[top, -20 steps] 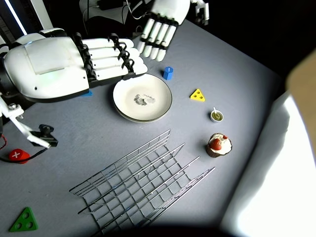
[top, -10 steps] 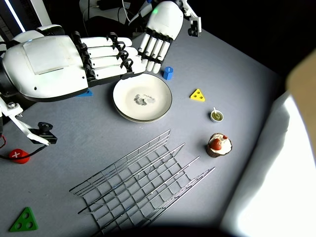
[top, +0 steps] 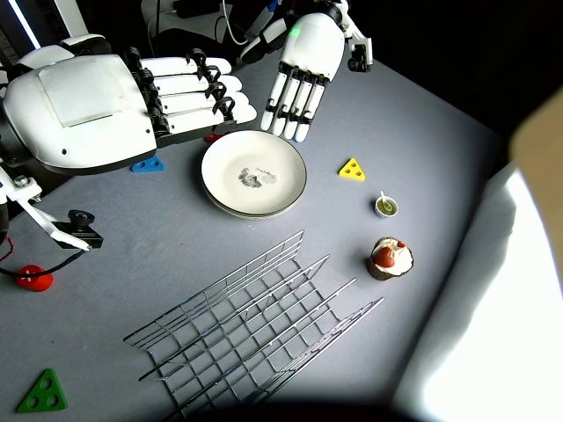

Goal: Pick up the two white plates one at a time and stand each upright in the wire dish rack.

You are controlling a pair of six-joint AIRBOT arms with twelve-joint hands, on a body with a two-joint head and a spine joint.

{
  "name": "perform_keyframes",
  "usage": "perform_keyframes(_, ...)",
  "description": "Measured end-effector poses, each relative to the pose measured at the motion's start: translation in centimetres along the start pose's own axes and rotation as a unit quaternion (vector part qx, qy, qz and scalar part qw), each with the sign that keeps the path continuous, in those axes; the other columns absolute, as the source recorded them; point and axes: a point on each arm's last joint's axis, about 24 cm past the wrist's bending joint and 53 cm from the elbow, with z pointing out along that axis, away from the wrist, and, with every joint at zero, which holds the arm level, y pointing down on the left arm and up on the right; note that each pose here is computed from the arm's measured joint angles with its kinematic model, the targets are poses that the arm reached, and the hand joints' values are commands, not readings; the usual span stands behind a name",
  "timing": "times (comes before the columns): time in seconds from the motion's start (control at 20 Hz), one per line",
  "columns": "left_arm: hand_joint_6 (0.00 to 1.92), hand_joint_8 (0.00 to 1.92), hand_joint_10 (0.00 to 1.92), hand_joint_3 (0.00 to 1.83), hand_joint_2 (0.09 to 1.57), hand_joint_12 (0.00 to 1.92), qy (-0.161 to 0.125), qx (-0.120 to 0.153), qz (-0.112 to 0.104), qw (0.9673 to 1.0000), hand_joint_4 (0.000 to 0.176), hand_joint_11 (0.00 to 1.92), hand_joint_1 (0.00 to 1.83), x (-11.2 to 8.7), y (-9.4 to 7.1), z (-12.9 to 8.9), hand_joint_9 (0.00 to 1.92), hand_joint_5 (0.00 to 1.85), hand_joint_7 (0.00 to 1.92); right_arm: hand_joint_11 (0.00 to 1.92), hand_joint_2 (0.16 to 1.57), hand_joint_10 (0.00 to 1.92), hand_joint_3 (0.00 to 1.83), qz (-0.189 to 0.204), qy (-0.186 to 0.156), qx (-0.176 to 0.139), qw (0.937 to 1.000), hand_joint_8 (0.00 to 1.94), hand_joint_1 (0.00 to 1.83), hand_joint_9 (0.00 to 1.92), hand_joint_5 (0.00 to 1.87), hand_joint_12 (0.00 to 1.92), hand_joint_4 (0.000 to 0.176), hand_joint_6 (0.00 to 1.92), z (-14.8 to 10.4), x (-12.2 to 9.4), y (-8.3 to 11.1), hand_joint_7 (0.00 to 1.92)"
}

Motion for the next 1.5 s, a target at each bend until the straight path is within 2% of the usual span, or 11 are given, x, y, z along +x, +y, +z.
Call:
perform_keyframes(0.25, 0.0, 0.01, 0.01, 0.0, 0.85, 0.01, 0.009, 0.004, -0.013, 0.9999, 0.0, 0.17, 0.05, 1.2, -0.1, 0.6, 0.17, 0.15, 0.17, 0.13, 0.92, 0.01, 0.0, -0.002, 0.002, 0.008, 1.0, 0.01, 0.0, 0.16, 0.12, 0.02, 0.0, 0.01, 0.0, 0.1, -0.4, 0.16)
perform_keyframes(0.55, 0.01, 0.01, 0.01, 0.0, 0.85, 0.01, 0.002, 0.003, -0.023, 0.9997, 0.0, 0.18, 0.05, 1.1, 0.1, 2.0, 0.18, 0.16, 0.19, 0.06, 0.94, 0.0, 0.01, -0.008, 0.006, 0.006, 0.9999, 0.0, 0.0, 0.06, 0.02, 0.01, 0.0, 0.0, 0.0, 0.1, -0.3, 0.04)
perform_keyframes(0.7, 0.0, 0.0, 0.0, 0.0, 0.86, 0.0, -0.001, -0.005, -0.027, 0.9996, 0.0, 0.13, 0.05, 1.0, 0.6, 2.3, 0.14, 0.14, 0.15, 0.02, 0.95, 0.0, 0.01, -0.011, 0.009, 0.002, 0.9999, 0.0, 0.0, 0.03, 0.01, 0.0, 0.0, 0.0, 0.0, 0.3, -0.1, 0.02)
perform_keyframes(0.85, 0.01, 0.01, 0.01, 0.0, 0.86, 0.01, -0.003, -0.009, -0.03, 0.9995, 0.0, 0.15, 0.07, 1.0, 1.1, 2.0, 0.17, 0.16, 0.19, 0.08, 0.95, 0.01, 0.0, -0.013, 0.011, 0.0, 0.9998, 0.01, 0.0, 0.08, 0.08, 0.02, 0.0, 0.01, 0.0, 0.4, 0.0, 0.08)
perform_keyframes(1.0, 0.01, 0.01, 0.01, 0.0, 0.86, 0.01, 0.004, -0.015, -0.038, 0.9992, 0.0, 0.15, 0.06, 1.9, 1.6, 1.9, 0.19, 0.17, 0.2, 0.07, 0.95, 0.0, 0.0, -0.015, 0.011, -0.001, 0.9998, 0.0, 0.0, 0.08, 0.07, 0.01, 0.0, 0.0, 0.1, 0.5, 0.0, 0.08)
perform_keyframes(1.35, 0.0, 0.0, 0.0, 0.0, 0.86, 0.01, 0.005, -0.008, -0.054, 0.9985, 0.0, 0.15, 0.05, 2.7, 1.3, 2.3, 0.17, 0.15, 0.18, 0.11, 0.94, 0.02, 0.0, -0.023, 0.013, -0.002, 0.9996, 0.02, 0.0, 0.12, 0.09, 0.02, 0.0, 0.01, 0.1, 0.6, 0.1, 0.11)
perform_keyframes(1.5, 0.0, 0.0, 0.0, 0.0, 0.87, 0.01, 0.017, 0.005, -0.055, 0.9983, 0.0, 0.13, 0.08, 3.5, 0.0, 3.1, 0.16, 0.14, 0.16, 0.09, 0.92, 0.0, 0.0, -0.027, 0.015, -0.002, 0.9995, 0.0, 0.0, 0.1, 0.06, 0.01, 0.0, 0.0, 0.1, 0.6, 0.0, 0.08)
